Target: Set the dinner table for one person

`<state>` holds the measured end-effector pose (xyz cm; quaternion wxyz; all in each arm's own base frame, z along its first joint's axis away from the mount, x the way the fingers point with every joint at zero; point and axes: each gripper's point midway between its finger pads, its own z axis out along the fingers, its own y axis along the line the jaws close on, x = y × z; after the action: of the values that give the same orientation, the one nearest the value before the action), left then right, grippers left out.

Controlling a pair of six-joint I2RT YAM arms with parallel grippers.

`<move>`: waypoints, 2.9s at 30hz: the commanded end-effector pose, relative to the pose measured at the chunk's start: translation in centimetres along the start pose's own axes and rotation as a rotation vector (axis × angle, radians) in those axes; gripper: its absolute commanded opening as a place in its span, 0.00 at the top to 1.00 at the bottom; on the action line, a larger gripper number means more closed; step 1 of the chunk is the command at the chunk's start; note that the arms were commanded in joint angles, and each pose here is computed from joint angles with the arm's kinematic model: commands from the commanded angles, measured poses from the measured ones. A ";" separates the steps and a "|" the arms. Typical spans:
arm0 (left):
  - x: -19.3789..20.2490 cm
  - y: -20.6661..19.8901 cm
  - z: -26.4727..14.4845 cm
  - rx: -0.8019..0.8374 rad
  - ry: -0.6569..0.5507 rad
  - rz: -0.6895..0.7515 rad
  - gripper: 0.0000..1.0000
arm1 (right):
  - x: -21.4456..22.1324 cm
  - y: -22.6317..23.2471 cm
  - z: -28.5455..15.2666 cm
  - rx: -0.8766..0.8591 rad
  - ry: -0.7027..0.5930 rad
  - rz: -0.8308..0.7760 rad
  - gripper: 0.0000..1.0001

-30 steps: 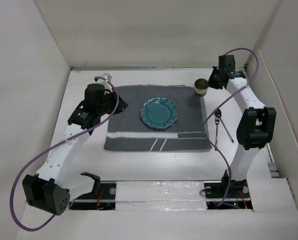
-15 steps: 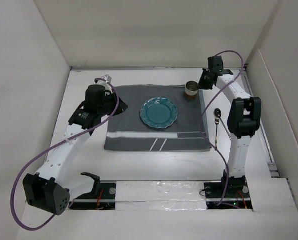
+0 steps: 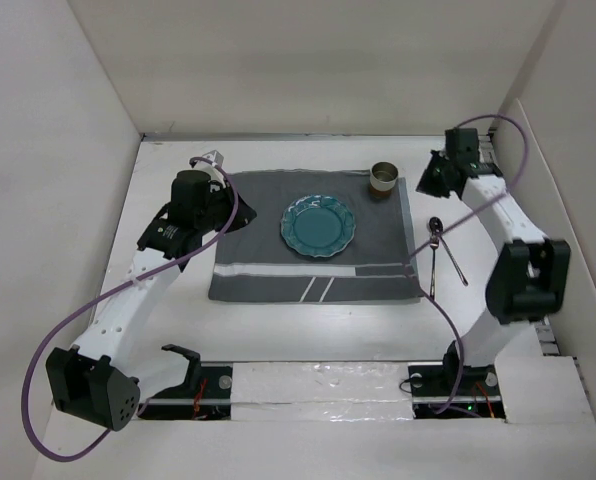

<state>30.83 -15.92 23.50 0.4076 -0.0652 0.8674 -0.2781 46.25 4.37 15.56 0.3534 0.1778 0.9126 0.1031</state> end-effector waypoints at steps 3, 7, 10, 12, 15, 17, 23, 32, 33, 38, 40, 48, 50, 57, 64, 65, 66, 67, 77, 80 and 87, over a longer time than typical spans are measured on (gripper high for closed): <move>0.1 -0.6 -0.5 0.041 -0.009 0.030 1.00 | 4.7 -3.7 -5.9 0.028 -0.054 0.067 1.00; 0.4 -0.7 -0.3 0.053 0.006 0.044 1.00 | 11.7 -7.0 -6.6 0.088 0.066 0.088 1.00; 0.8 -1.1 -0.2 0.069 0.022 0.050 1.00 | 14.6 -9.3 -6.3 0.139 0.125 0.098 0.74; 1.0 -1.1 -0.1 0.072 0.032 0.056 0.95 | 15.2 -10.8 -6.0 0.200 0.133 0.092 0.64; 0.9 -1.2 -0.3 0.074 0.031 0.065 0.92 | 15.7 -11.9 -5.0 0.233 0.174 0.069 0.62; 1.0 -1.1 -0.5 0.073 0.029 0.070 0.92 | 16.1 -12.3 -4.0 0.239 0.202 0.043 0.64; 1.3 -0.9 -0.8 0.079 0.017 0.067 0.92 | 16.2 -12.8 -2.1 0.264 0.246 0.019 0.67; 1.7 -0.8 -1.1 0.089 0.007 0.056 0.92 | 14.9 -14.0 -0.7 0.346 0.260 -0.009 0.70; 1.8 -0.8 -1.1 0.088 0.009 0.054 0.92 | 15.2 -14.2 -0.5 0.354 0.274 -0.011 0.71; 1.6 -0.8 -1.2 0.084 -0.002 0.049 0.92 | 15.9 -14.1 -0.2 0.361 0.305 -0.018 0.96; 1.6 -0.8 -1.3 0.084 -0.002 0.048 0.92 | 15.3 -13.8 -0.8 0.364 0.280 -0.021 1.00; 0.5 -1.4 -1.6 0.084 -0.022 0.047 0.92 | 9.6 -7.3 -6.7 0.227 0.079 -0.060 1.00; -0.3 -1.9 -1.7 0.090 -0.034 0.048 0.92 | 8.9 -4.5 -7.8 0.159 0.059 -0.080 1.00; -4.8 -5.5 -3.6 0.156 -0.116 0.045 0.89 | 11.6 13.1 -9.1 -0.203 0.090 -0.183 1.00; -8.8 -8.0 -7.1 0.179 -0.228 0.062 0.73 | 15.6 29.0 -7.2 -0.420 0.136 -0.306 1.00; -8.8 -8.0 -7.3 0.183 -0.231 0.063 0.72 | 16.2 30.5 -6.8 -0.441 0.139 -0.311 1.00; -8.4 -7.9 -7.3 0.184 -0.219 0.061 0.72 | 18.6 31.3 -4.9 -0.429 0.179 -0.332 1.00; -8.2 -7.8 -7.3 0.184 -0.216 0.061 0.71 | 18.2 33.2 -5.1 -0.468 0.166 -0.313 1.00; -4.8 -5.8 -7.0 0.152 -0.139 0.059 0.71 | 25.1 36.7 2.8 -0.405 0.261 -0.287 1.00; -4.1 -5.2 -6.8 0.141 -0.123 0.064 0.71 | 26.1 36.3 4.0 -0.382 0.278 -0.257 1.00; -3.4 -4.3 -6.5 0.114 -0.113 0.081 0.71 | 27.9 36.0 4.7 -0.368 0.312 -0.227 0.84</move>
<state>28.13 -15.81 31.02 0.4560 -0.0347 0.8341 -0.3086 38.94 47.20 4.07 0.2240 -0.0214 0.9484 0.2235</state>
